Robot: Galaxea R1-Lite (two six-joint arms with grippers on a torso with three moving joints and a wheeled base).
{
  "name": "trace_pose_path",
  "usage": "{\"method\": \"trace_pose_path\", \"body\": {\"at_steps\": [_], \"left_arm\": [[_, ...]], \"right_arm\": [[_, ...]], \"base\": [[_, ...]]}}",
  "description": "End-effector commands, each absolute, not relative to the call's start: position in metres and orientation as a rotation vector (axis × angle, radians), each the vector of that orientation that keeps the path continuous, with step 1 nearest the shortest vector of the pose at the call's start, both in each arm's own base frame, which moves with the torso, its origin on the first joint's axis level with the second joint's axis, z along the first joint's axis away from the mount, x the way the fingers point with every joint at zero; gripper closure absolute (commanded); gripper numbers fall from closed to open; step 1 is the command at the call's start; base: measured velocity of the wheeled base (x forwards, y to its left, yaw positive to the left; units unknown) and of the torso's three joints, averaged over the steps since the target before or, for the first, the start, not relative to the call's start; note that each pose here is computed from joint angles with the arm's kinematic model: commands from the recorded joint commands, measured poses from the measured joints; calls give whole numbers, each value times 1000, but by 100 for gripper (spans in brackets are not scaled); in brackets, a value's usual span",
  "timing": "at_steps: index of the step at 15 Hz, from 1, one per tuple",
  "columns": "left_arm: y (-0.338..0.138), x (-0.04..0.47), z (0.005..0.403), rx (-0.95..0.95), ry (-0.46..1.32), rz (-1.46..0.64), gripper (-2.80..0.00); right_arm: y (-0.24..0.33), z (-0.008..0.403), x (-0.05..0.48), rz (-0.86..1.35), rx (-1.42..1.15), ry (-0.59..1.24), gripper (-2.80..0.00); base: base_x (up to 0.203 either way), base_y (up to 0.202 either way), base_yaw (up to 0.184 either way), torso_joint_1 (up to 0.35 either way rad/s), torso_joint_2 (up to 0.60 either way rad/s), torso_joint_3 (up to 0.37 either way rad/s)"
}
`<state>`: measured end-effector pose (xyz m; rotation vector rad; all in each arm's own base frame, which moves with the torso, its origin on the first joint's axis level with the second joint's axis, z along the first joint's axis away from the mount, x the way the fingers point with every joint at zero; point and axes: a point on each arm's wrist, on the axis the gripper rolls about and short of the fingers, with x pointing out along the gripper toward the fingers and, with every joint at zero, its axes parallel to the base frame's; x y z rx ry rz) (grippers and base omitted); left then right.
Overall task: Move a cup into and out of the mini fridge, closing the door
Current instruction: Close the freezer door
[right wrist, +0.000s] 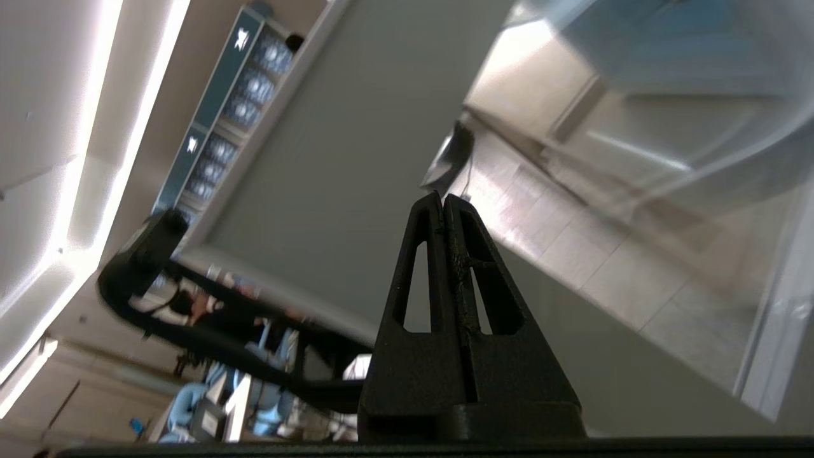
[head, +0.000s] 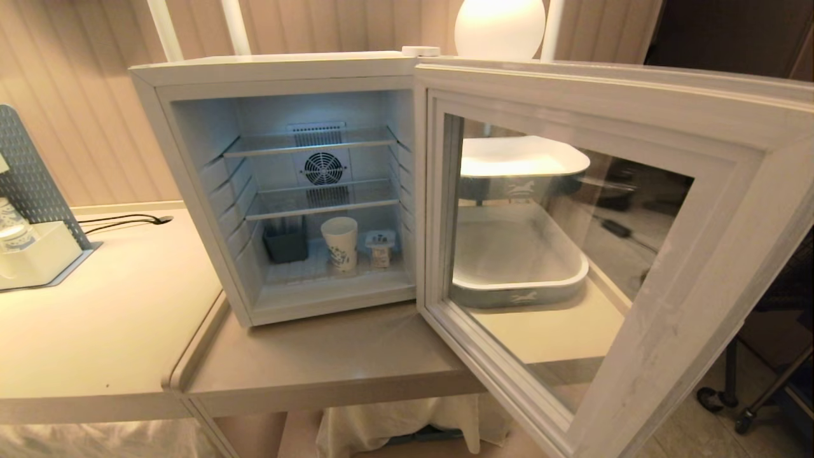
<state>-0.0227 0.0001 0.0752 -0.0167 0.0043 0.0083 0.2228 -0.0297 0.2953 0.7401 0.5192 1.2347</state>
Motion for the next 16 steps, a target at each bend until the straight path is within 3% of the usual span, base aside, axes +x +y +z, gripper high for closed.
{"method": "trace_pose_path", "body": {"at_steps": [1, 4, 6, 11, 16], "left_arm": [[0, -23, 75, -17, 5, 9, 0], [0, -23, 75, -17, 6, 8, 0], [0, -23, 75, -17, 6, 9, 0], [0, -23, 75, -17, 6, 9, 0], [0, -23, 75, -17, 6, 9, 0]], "right_arm": [[-12, 314, 160, 1278, 646, 466, 0], [9, 322, 115, 1367, 658, 524, 0], [14, 325, 118, 1403, 671, 562, 0], [15, 309, 194, 1404, 756, 665, 0], [74, 267, 259, 1558, 807, 910, 0]], "base": [[0, 0, 0, 0, 0, 0], [0, 0, 0, 0, 0, 0], [0, 0, 0, 0, 0, 0], [0, 0, 0, 0, 0, 0], [0, 0, 0, 0, 0, 0]]}}
